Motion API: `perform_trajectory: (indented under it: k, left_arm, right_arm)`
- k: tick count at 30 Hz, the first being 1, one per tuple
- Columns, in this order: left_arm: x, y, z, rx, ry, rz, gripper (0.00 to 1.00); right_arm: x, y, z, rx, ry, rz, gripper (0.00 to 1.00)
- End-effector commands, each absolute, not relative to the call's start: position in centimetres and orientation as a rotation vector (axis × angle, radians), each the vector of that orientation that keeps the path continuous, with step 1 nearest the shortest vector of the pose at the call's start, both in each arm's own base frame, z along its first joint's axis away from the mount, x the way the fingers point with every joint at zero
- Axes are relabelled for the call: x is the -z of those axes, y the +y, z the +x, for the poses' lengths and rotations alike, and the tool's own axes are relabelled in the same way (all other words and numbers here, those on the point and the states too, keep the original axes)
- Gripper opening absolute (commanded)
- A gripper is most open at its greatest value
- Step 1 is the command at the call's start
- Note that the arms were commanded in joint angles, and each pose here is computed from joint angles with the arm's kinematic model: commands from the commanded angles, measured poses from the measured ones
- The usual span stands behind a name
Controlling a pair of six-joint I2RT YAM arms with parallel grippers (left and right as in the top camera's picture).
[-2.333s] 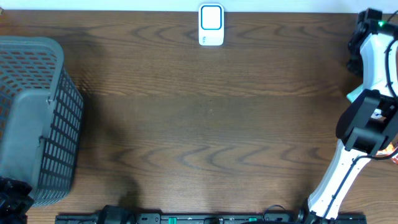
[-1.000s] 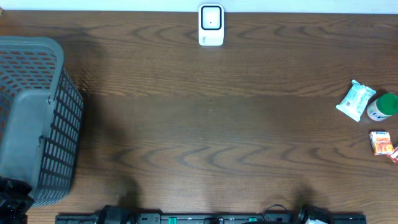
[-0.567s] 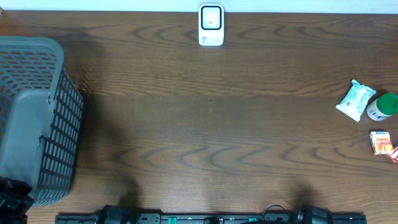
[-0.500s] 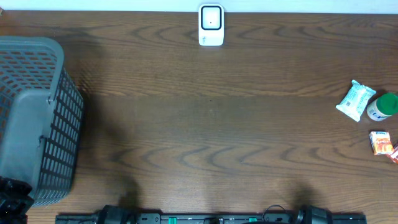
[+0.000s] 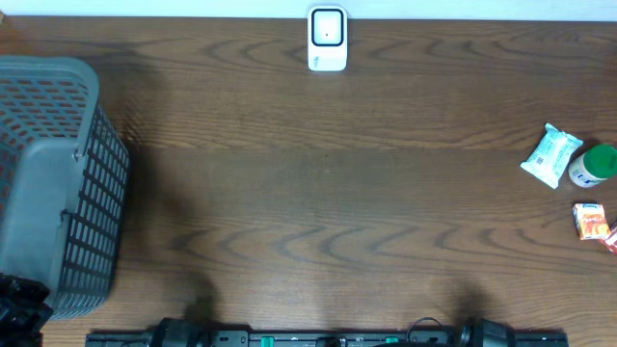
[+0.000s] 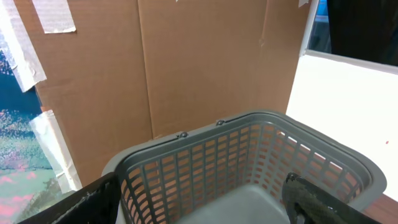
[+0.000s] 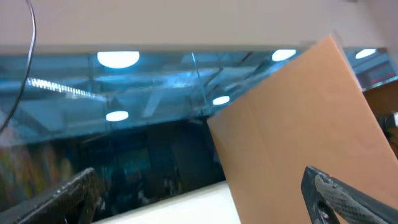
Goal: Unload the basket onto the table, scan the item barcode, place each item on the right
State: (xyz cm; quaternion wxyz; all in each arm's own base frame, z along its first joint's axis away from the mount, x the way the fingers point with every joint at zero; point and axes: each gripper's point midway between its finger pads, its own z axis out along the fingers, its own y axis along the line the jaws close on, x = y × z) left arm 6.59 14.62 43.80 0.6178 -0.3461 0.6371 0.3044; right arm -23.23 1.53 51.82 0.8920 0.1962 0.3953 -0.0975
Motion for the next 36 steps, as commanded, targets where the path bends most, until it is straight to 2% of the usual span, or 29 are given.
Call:
perform_trajectory:
  k: [1, 5, 11, 15, 17, 24, 29, 30, 32, 36]
  left_arm:
    - [-43.8, 14.8, 6.3, -0.703, 1.454, -0.812, 0.83]
    - [-43.8, 14.8, 6.3, -0.704, 1.454, -0.811, 0.83]
    - [-43.8, 14.8, 6.3, -0.703, 1.454, -0.812, 0.83]
    - [-43.8, 14.8, 6.3, -0.703, 1.454, -0.812, 0.83]
    - [-43.8, 14.8, 6.3, -0.704, 1.454, -0.811, 0.83]
    - [-43.8, 14.8, 6.3, -0.703, 1.454, -0.812, 0.83]
    - [-43.8, 14.8, 6.3, -0.704, 1.454, -0.811, 0.83]
    - [-43.8, 14.8, 6.3, -0.704, 1.454, -0.811, 0.83]
    - [-43.8, 14.8, 6.3, -0.703, 1.454, -0.812, 0.83]
    - [-43.8, 14.8, 6.3, -0.703, 1.454, -0.812, 0.83]
  right_arm:
    - [-53.0, 1.1, -22.0, 0.183, 0.827, 0.407, 0.99]
    - [-53.9, 1.6, -21.8, 0.16, 0.806, 0.374, 0.99]
    - [-57.9, 1.9, -20.6, -0.052, 0.72, 0.29, 0.99]
    - [-59.9, 0.4, -16.6, -0.191, 0.75, 0.228, 0.99]
    - [-59.9, -0.7, -12.7, -0.255, 0.825, 0.205, 0.99]
    - [-55.7, -2.2, 0.2, -0.313, 1.093, 0.237, 0.99]
    - [-51.2, -1.9, 7.7, -0.283, 1.214, 0.269, 0.99]
    - [-49.1, -1.7, 9.4, -0.279, 1.233, 0.271, 0.99]
    - [-45.4, -1.5, 11.0, -0.28, 1.222, 0.271, 0.99]
    - [-41.6, -1.6, 12.3, -0.276, 1.175, 0.277, 0.99]
